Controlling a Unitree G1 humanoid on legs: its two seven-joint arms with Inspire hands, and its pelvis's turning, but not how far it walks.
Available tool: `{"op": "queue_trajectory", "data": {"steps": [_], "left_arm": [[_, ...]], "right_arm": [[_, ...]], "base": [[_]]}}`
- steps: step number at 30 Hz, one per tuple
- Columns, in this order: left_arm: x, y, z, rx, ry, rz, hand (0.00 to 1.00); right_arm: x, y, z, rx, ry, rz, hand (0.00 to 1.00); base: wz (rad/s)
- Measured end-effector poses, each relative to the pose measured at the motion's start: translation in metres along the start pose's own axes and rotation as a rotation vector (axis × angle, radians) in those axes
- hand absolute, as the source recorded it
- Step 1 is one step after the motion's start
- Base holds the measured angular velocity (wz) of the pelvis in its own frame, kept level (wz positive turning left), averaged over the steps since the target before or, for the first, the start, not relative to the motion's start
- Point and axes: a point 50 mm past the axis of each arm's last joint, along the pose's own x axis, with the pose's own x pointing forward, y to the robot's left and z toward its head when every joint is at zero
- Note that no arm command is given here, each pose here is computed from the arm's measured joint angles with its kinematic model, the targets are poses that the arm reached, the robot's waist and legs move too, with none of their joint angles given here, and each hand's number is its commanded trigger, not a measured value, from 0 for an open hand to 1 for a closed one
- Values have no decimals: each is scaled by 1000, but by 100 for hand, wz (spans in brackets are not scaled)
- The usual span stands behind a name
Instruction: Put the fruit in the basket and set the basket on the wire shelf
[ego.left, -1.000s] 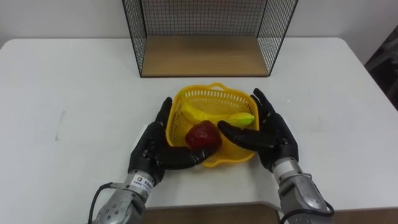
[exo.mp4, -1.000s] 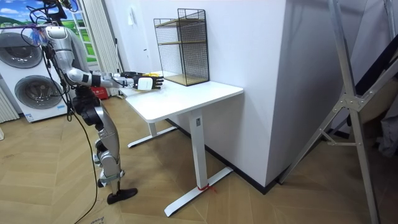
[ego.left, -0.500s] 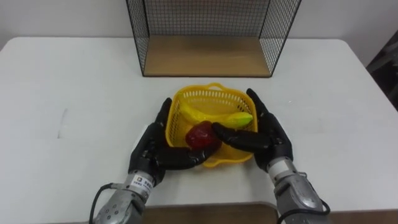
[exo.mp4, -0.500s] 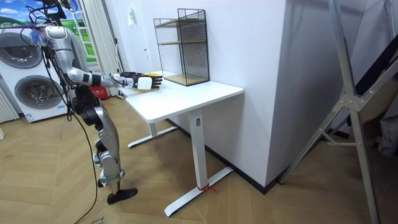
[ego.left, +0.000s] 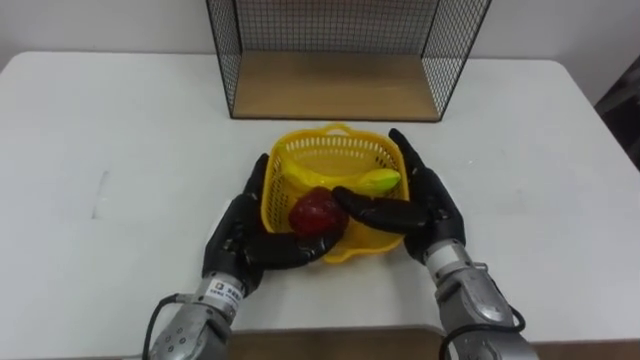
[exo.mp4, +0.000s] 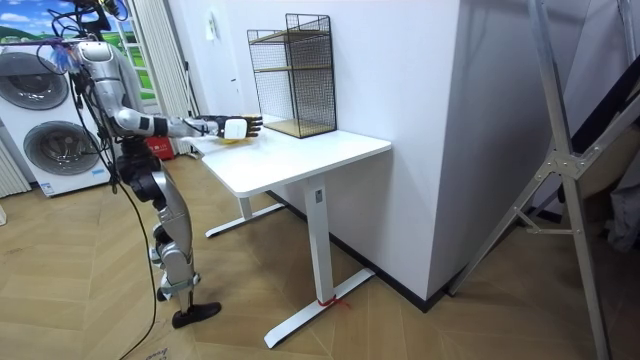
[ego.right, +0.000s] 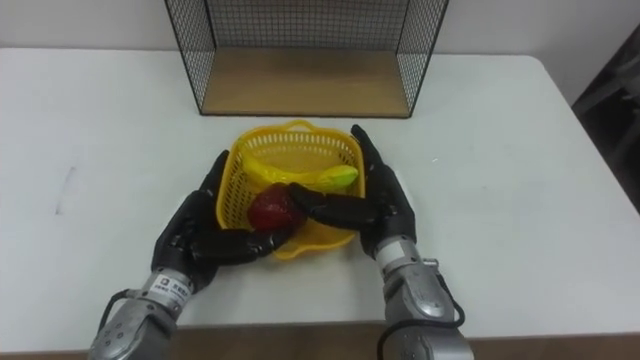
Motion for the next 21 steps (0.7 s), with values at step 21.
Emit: {"op": "queue_trajectory", "data": {"steps": [21], "left_arm": [[13, -12, 51, 4, -242, -1, 0]], "right_arm": [[8, 22, 40, 25, -205, 73, 0]], "base": [[0]]}}
